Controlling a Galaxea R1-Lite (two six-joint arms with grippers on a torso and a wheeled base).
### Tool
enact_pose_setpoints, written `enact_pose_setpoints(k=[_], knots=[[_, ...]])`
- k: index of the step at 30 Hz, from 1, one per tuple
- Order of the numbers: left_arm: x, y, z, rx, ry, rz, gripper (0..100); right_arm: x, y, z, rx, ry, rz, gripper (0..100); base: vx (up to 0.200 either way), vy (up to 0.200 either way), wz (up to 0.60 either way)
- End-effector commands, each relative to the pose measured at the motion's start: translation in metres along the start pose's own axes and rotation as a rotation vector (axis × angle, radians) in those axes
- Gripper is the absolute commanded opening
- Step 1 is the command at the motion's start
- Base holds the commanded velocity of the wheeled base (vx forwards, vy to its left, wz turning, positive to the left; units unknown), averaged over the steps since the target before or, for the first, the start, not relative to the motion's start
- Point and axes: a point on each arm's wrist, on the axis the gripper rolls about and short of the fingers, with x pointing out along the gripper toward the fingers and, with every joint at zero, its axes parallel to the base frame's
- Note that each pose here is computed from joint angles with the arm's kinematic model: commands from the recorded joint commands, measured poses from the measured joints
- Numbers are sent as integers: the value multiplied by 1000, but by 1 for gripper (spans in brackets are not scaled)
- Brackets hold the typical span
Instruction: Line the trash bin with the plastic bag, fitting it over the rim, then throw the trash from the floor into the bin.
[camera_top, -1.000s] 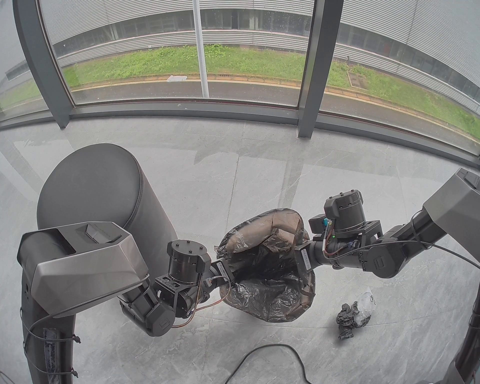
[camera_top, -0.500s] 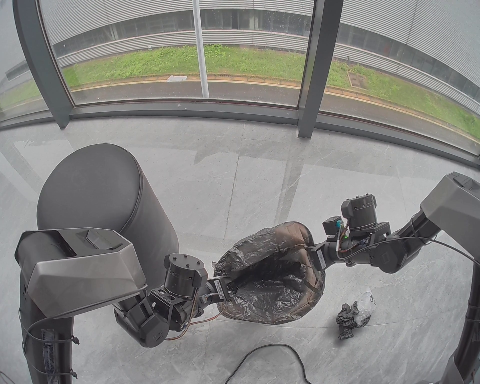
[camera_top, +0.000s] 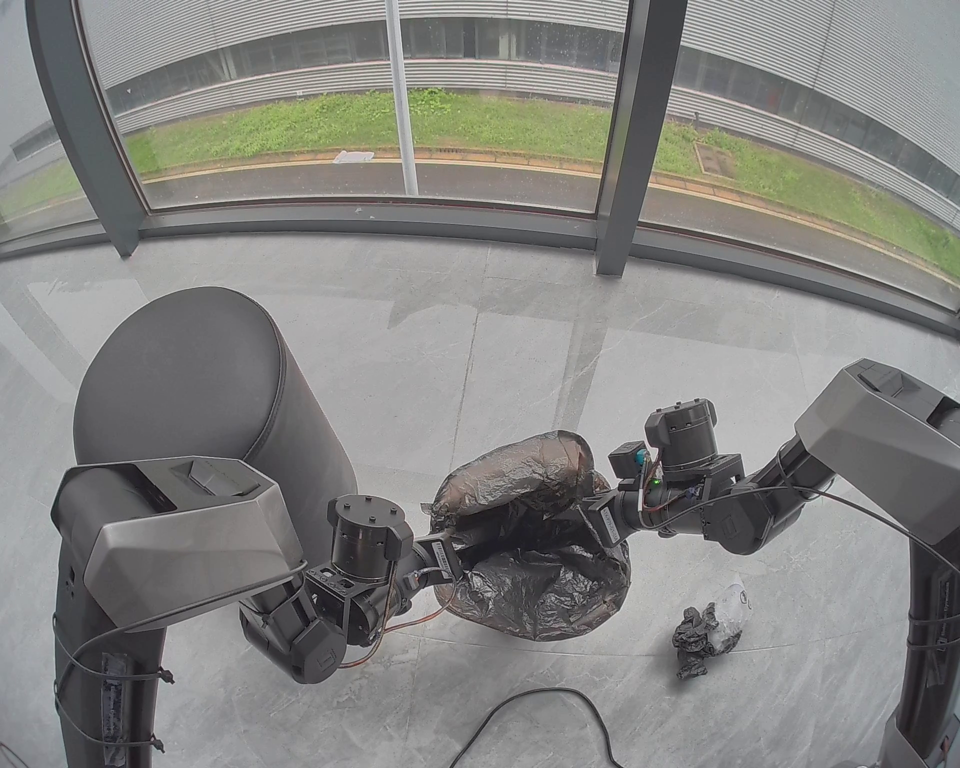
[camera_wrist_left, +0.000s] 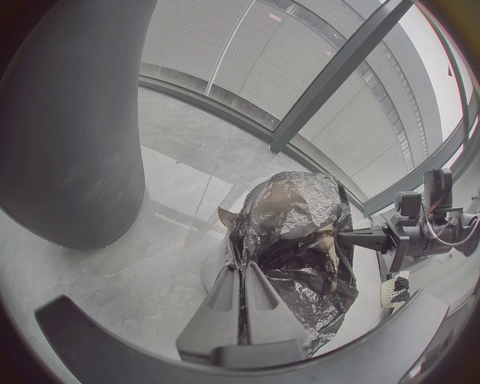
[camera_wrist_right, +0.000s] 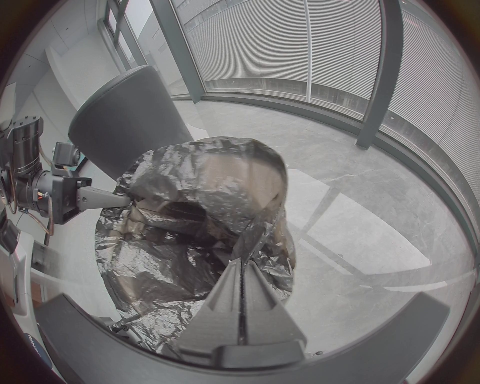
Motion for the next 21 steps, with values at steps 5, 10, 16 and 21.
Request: enact_pose_setpoints(k=[5,10,16,21], knots=[[-2,1,-5,20,16,4,0,-9,-23,-4,30,4,-47,0,0,0,0],[-1,0,-5,22,16,2,0,-10,-28,-6,38,7,-58,0,0,0,0],[-1,2,-5,22,15,8,0,-11,-33,-8,45,11,-68,0,0,0,0],[-1,3,-1,18,4,10,0,-19,-41,-4,54,-8,-90,0,0,0,0]])
